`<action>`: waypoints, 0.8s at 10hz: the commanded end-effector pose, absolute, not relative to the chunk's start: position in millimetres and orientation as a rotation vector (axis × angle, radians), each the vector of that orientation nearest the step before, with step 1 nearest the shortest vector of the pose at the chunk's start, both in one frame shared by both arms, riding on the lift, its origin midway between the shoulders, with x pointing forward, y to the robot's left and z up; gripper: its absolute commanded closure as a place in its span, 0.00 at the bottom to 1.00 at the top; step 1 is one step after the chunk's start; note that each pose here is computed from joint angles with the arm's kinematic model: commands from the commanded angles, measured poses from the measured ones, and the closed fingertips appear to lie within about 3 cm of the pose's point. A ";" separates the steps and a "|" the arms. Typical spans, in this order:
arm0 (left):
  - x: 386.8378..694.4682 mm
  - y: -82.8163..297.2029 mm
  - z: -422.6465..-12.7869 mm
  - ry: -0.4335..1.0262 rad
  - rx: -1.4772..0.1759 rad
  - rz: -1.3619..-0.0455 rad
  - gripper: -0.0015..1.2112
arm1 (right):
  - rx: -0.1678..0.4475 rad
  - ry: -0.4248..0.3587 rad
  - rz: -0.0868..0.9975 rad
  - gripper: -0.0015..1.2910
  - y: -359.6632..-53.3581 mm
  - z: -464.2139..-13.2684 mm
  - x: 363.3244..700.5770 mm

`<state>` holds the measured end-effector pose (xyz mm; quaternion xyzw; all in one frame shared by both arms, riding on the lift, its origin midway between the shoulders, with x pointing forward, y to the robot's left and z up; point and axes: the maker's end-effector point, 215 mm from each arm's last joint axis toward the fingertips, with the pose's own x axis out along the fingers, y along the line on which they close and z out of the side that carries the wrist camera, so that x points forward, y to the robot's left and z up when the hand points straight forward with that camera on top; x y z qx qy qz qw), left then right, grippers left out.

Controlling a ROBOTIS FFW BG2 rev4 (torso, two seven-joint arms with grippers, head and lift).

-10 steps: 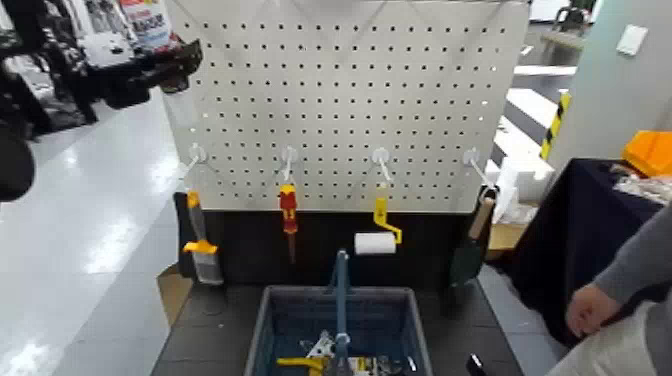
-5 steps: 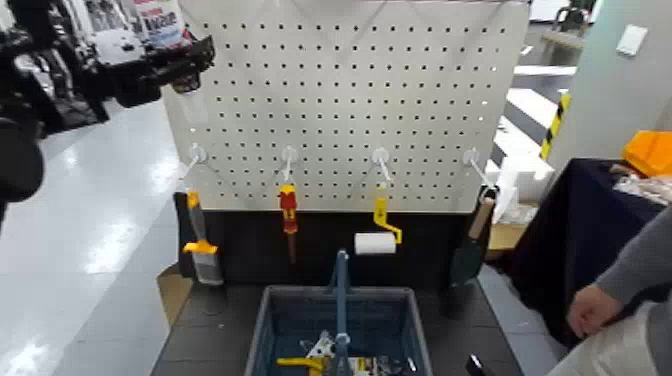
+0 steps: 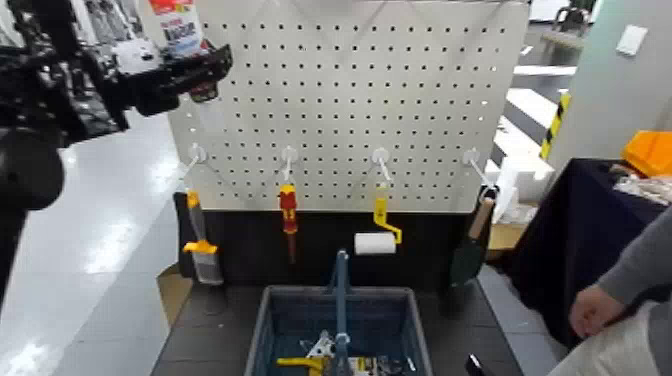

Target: Put the red glue tube into the crate.

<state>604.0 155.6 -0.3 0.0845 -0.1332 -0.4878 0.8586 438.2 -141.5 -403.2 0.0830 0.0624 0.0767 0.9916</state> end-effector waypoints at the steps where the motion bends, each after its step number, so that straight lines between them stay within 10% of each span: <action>1: 597.8 139.4 -13.4 -0.279 0.117 -1.056 0.98 | 0.164 0.130 0.158 0.11 -140.4 -403.3 438.1; 8: 576.0 98.7 -81.4 -0.202 -0.098 -1.108 0.98 | 0.160 0.144 0.161 0.12 -139.7 -406.5 438.1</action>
